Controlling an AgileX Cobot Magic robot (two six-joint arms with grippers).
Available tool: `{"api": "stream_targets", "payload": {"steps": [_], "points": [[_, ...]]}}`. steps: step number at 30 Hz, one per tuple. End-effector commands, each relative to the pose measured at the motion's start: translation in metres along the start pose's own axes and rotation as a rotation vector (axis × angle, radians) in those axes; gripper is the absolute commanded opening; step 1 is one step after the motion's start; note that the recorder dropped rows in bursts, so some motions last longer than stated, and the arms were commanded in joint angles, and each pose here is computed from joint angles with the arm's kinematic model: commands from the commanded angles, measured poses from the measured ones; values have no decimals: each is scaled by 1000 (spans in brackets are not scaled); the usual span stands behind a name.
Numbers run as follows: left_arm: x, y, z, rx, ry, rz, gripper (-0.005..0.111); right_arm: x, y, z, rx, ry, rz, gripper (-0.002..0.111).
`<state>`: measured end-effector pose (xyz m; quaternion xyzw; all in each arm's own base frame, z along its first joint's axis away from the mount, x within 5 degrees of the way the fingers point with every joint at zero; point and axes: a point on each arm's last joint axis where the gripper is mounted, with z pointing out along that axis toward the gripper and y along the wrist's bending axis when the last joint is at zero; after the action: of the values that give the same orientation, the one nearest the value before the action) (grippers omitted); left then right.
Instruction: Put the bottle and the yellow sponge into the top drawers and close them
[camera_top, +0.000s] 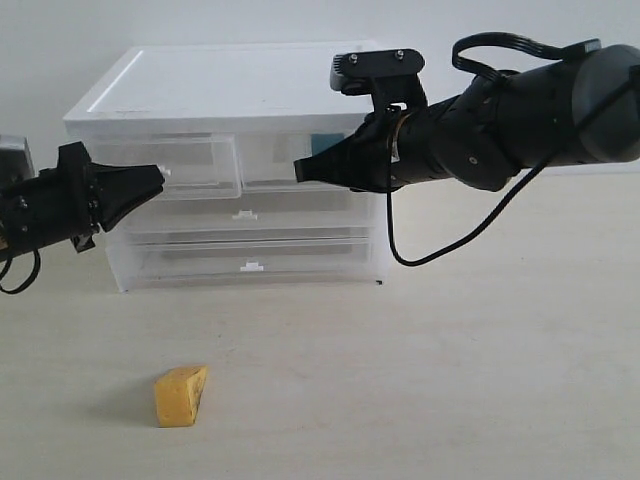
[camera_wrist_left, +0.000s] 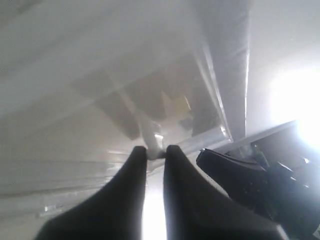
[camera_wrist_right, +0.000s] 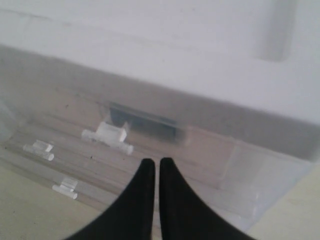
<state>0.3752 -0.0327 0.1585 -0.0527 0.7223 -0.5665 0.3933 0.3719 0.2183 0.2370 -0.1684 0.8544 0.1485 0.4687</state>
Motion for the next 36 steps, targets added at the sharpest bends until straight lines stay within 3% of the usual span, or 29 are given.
{"api": "stream_targets", "payload": {"steps": [1,8,28,36], "points": [[12,-18,-6,6,49,61,4,-3,1,-2,-2,-11,-15,0],[27,-33,-20,-2,55,81,4,-4,1,-2,-4,-13,-11,0],[56,-29,-32,-35,126,58,4,5,9,20,-108,-95,79,0],[60,-47,-41,-24,100,119,4,4,20,20,-152,-119,107,0]]}}
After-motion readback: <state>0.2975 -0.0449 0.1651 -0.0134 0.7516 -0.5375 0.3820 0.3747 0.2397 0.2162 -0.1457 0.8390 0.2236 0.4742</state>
